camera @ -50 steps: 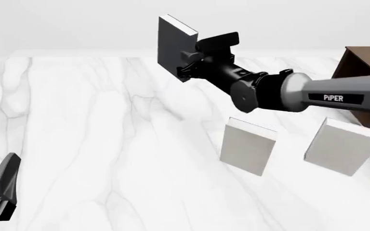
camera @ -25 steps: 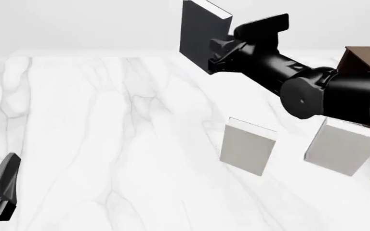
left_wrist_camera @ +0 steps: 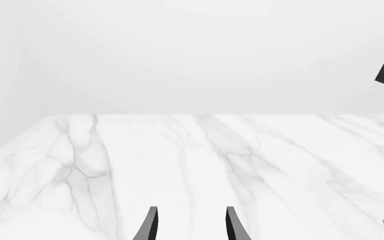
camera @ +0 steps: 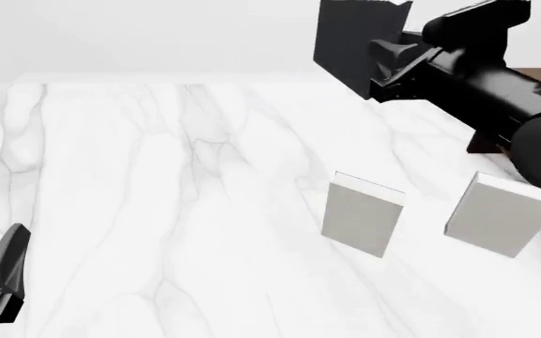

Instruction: Pick up the book on the left and place it on top of the shelf.

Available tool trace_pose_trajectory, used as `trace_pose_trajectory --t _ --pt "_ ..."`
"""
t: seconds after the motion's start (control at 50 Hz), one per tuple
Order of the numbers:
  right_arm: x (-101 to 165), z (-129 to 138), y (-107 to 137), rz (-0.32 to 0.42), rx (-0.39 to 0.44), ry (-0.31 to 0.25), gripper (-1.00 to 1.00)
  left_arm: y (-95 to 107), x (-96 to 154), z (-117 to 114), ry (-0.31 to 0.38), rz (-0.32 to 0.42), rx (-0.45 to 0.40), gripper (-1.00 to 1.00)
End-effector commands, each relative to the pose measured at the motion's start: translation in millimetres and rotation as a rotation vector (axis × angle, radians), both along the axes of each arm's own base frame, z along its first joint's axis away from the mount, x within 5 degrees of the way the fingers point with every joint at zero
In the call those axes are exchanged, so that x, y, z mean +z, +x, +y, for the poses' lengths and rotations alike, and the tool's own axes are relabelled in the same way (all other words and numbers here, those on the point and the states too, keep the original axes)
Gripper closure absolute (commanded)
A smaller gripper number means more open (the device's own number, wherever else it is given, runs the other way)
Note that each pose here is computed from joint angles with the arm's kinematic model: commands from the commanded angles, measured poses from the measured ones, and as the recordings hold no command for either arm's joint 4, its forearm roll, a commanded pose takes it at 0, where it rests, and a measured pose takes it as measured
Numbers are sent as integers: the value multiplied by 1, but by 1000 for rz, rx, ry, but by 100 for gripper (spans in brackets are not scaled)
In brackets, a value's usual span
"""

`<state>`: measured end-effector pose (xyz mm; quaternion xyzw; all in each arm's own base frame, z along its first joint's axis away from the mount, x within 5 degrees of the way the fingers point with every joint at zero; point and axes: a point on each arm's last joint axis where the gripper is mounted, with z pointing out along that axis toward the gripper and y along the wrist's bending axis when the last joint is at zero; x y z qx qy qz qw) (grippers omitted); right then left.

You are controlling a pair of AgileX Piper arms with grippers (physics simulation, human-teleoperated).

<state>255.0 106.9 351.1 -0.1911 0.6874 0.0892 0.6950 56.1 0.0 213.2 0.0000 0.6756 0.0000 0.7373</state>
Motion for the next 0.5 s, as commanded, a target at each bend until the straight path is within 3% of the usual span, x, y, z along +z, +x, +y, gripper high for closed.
trace_pose_trajectory --t 0.02,0.28,0.5 --pt "20 -29 -25 -42 -71 -23 100 0 0 0 0 0 0 -100" --pt "38 -53 -51 -71 -138 -94 100 0 0 0 0 0 0 -100" --pt "42 -69 -59 -92 -207 -157 100 0 0 0 0 0 0 -100"
